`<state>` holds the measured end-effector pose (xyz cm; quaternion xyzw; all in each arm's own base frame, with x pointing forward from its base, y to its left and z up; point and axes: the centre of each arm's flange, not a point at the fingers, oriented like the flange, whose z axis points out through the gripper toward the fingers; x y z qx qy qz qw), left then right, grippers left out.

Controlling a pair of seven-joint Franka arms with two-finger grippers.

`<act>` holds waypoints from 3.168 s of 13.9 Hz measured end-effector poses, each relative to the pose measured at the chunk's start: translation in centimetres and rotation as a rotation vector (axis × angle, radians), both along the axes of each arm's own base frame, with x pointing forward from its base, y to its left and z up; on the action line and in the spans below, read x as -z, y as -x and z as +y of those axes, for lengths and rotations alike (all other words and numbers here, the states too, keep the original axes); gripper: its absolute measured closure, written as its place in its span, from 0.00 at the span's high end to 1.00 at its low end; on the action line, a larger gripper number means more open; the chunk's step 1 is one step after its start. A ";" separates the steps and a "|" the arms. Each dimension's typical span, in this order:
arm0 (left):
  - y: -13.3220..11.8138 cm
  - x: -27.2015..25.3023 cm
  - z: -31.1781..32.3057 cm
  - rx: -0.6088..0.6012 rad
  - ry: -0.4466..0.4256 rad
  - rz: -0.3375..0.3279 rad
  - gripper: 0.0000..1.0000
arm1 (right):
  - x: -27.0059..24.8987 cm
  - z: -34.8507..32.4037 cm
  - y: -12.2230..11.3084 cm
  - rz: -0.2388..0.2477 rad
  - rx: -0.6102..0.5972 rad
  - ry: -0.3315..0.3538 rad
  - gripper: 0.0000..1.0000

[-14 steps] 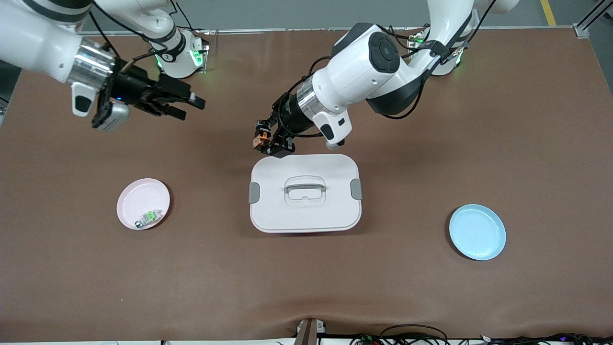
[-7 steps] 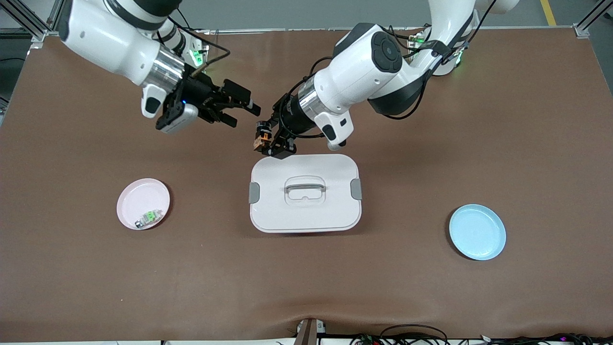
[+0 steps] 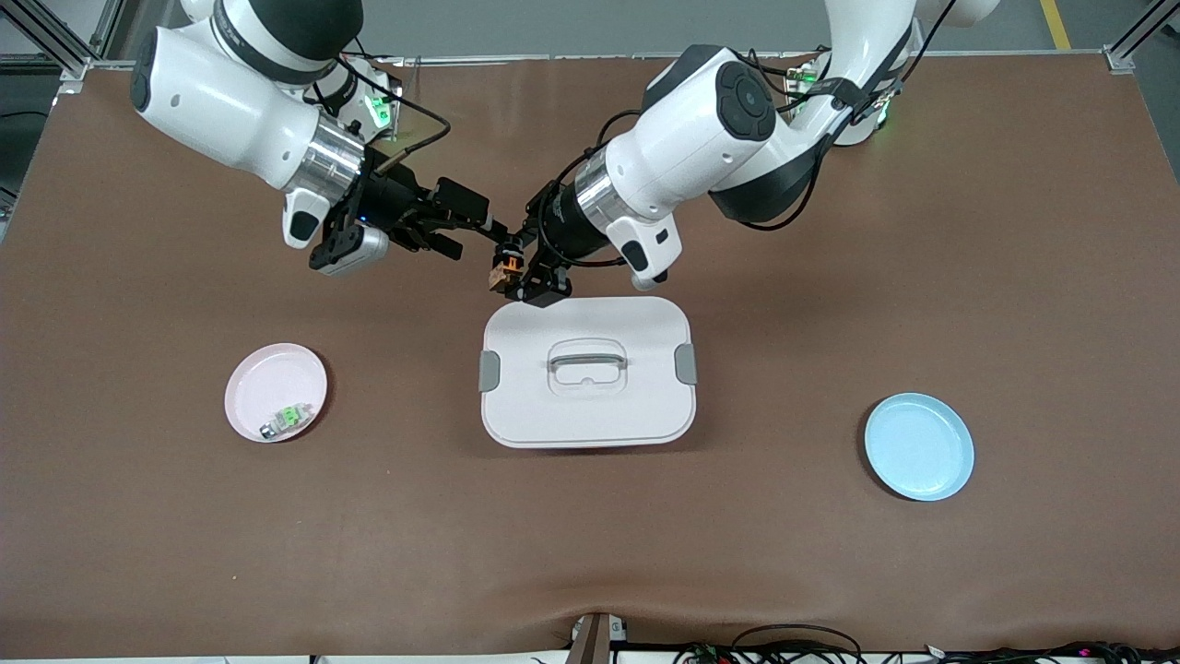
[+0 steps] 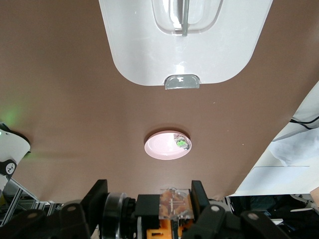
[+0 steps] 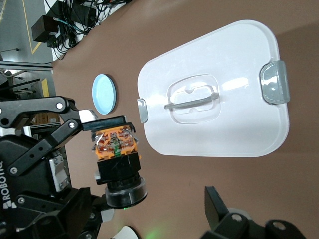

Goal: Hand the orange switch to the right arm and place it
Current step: 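Reach the right gripper to the switch held by the left gripper, then close the right gripper on the switch while the left gripper releases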

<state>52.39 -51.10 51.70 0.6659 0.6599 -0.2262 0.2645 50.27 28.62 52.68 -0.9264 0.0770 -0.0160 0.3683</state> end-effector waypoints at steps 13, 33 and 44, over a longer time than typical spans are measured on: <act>0.3 -0.2 -0.2 0.005 0.002 -0.002 0.72 | 0.5 3.4 -1.9 -0.016 -0.002 -0.016 1.00; 0.7 -0.5 -0.5 0.011 0.004 -0.006 0.73 | 0.5 4.2 -2.4 -0.087 -0.074 0.046 0.38; -2.1 -1.6 3.8 0.042 -0.021 -0.103 1.00 | 3.0 4.0 -3.1 -0.091 -0.128 0.079 0.38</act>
